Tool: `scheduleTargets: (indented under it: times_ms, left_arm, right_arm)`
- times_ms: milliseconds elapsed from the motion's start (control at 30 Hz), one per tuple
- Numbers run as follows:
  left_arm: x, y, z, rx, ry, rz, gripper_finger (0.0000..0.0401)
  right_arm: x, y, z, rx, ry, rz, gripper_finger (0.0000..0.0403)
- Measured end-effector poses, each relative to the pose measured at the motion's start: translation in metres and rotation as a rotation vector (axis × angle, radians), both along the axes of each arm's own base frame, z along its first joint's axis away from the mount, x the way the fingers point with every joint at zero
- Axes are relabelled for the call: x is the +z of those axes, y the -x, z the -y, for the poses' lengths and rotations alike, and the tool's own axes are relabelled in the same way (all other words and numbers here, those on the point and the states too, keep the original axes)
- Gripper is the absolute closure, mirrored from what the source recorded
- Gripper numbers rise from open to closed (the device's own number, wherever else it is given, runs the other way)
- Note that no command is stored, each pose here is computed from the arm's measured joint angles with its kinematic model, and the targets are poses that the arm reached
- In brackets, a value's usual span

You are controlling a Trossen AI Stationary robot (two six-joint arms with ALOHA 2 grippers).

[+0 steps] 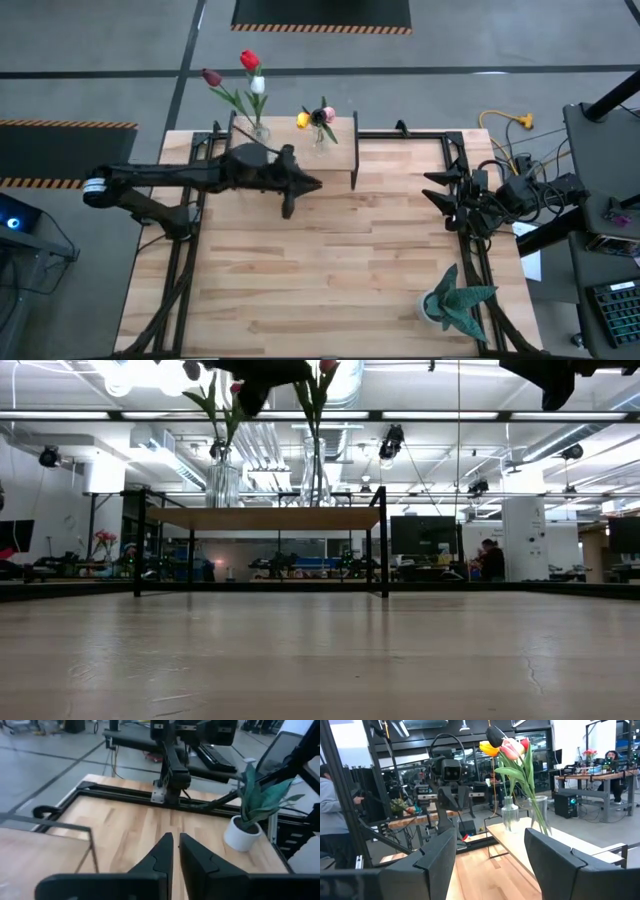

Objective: Pick and place flowers into a vace then onto a shelf
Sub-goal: Return to Home Position

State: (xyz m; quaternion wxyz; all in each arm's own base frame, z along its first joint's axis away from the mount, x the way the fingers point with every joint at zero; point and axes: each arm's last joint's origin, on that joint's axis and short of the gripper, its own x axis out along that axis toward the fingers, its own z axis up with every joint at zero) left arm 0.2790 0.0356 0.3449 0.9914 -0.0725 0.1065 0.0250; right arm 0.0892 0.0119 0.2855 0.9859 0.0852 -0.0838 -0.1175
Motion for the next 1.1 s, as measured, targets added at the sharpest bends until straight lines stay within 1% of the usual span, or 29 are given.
scheduleTargets:
  times_ms: [100,200,300,367,467,567,633,700,867,1000,1033,1100]
  left_arm:
    - [-0.006,0.023,0.002,0.024,-0.02,0.008,0.0389]
    - [-0.022,0.051,0.005,0.044,-0.015,0.016,0.0396]
    - [-0.04,0.079,0.01,0.046,0.017,0.09,0.04]
    - [-0.053,0.098,0.014,0.019,0.032,0.168,0.04]
    - [-0.073,0.123,0.019,-0.013,0.02,0.27,0.0401]
    - [-0.094,0.142,0.021,-0.022,-0.037,0.313,0.0401]
    - [-0.107,0.152,0.023,-0.037,-0.079,0.327,0.0401]
    - [-0.119,0.159,0.024,-0.041,-0.087,0.344,0.0401]
    - [-0.138,0.172,0.026,-0.042,-0.097,0.398,0.0401]
    - [-0.151,0.177,0.026,-0.041,-0.102,0.434,0.0401]
    - [-0.157,0.178,0.026,-0.041,-0.101,0.422,0.0401]
    - [-0.158,0.179,0.026,-0.041,-0.097,0.397,0.0401]
  right_arm:
    - [0.0,0.0,0.0,0.0,0.002,0.0,0.0179]
    - [0.0,0.0,0.0,-0.002,0.017,-0.005,0.0179]
    - [0.0,0.0,0.0,-0.007,0.044,-0.012,0.0179]
    - [0.0,0.0,0.0,-0.009,0.055,-0.015,0.0179]
    - [0.0,0.0,0.0,-0.01,0.047,-0.013,0.0179]
    - [0.0,0.0,0.0,-0.01,0.043,-0.012,0.0179]
    - [0.0,0.0,0.0,-0.01,0.042,-0.012,0.0179]
    - [0.0,0.0,0.0,-0.01,0.042,-0.013,0.0179]
    - [-0.003,-0.001,0.0,0.001,0.034,-0.039,0.0179]
    - [-0.014,-0.003,-0.001,0.006,0.02,-0.091,0.0181]
    - [-0.018,-0.005,-0.002,0.007,0.017,-0.103,0.0183]
    - [-0.025,-0.007,-0.002,0.01,0.013,-0.125,0.019]
